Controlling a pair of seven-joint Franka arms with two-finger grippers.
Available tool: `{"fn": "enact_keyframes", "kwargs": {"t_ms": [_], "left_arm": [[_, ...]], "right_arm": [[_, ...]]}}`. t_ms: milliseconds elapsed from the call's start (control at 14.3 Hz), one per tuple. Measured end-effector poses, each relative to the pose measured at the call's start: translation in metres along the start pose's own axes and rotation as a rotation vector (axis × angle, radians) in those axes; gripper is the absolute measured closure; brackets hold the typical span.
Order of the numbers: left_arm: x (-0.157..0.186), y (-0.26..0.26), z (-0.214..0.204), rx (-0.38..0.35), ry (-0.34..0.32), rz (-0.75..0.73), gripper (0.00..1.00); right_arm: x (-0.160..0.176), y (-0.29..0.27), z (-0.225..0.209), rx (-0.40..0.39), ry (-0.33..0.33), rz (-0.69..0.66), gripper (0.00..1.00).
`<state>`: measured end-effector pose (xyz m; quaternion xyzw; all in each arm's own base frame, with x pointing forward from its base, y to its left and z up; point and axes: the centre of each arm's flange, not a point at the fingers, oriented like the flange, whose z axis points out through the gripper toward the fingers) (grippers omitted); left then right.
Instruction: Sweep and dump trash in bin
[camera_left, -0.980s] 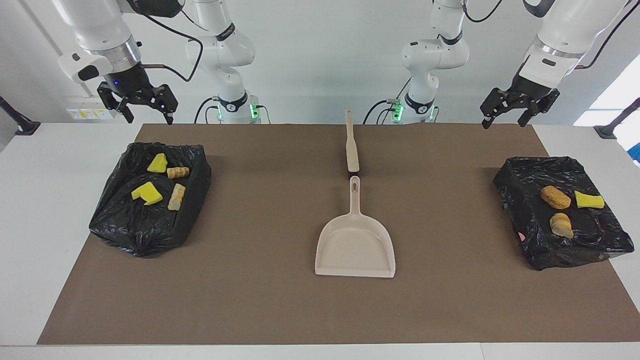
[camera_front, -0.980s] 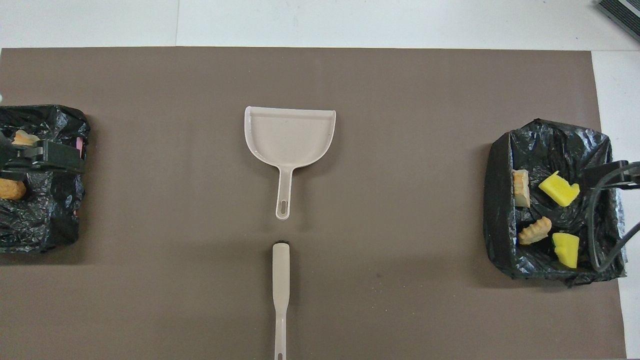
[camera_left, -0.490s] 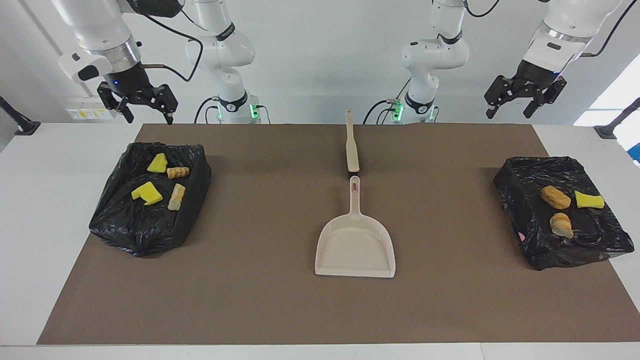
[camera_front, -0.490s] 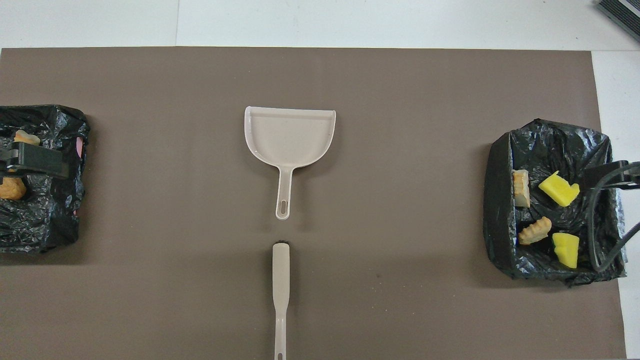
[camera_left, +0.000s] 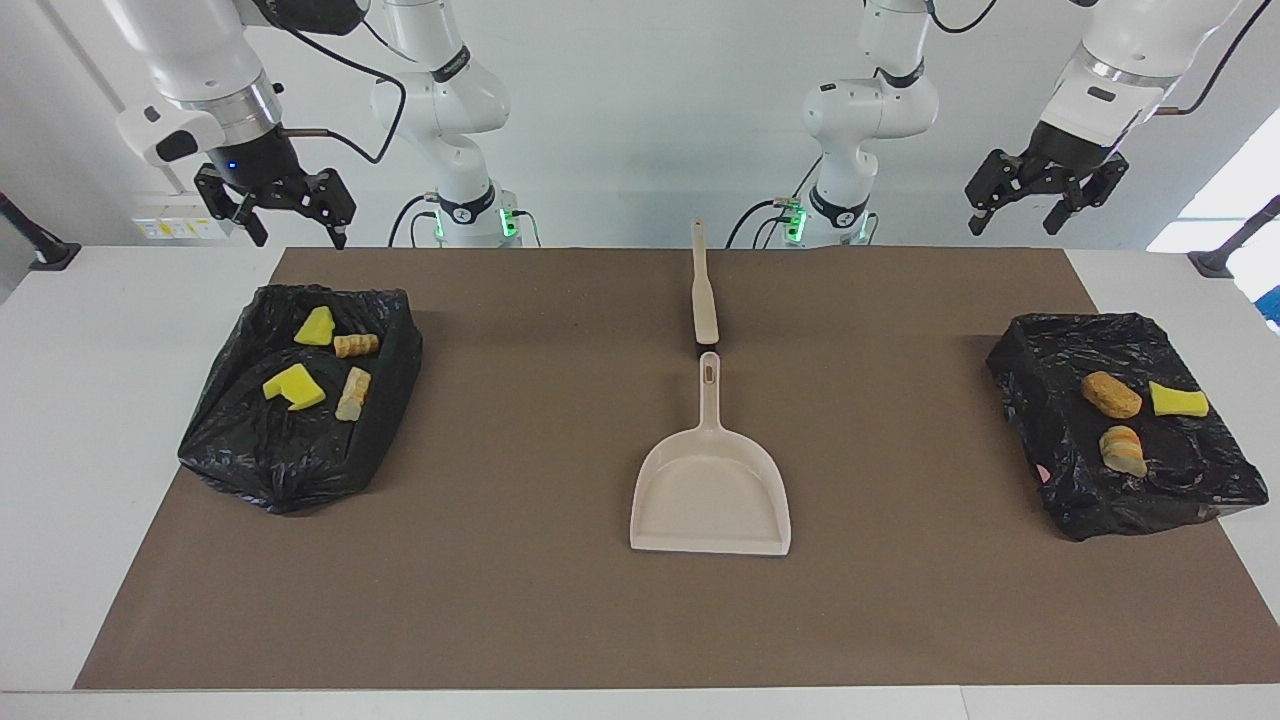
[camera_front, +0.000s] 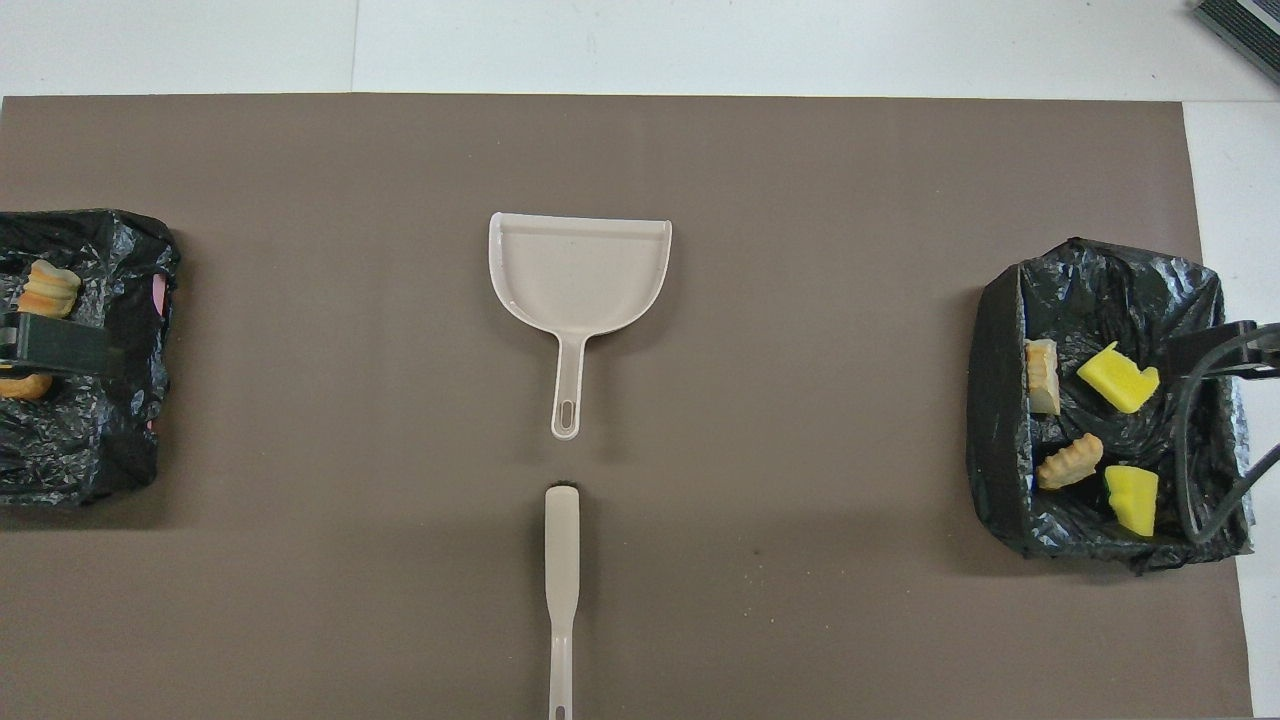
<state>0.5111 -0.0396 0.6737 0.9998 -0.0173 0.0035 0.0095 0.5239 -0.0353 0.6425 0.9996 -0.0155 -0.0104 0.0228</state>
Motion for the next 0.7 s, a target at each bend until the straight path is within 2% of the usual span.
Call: {"fn": "enact_keyframes", "kwargs": {"t_ms": [700], "left_arm": [[-0.0027, -0.0058, -0.0009, 0.000, 0.000, -0.011, 0.00]], "right_arm": [[0.0000, 0.0000, 0.0000, 0.000, 0.000, 0.000, 0.00]]}}
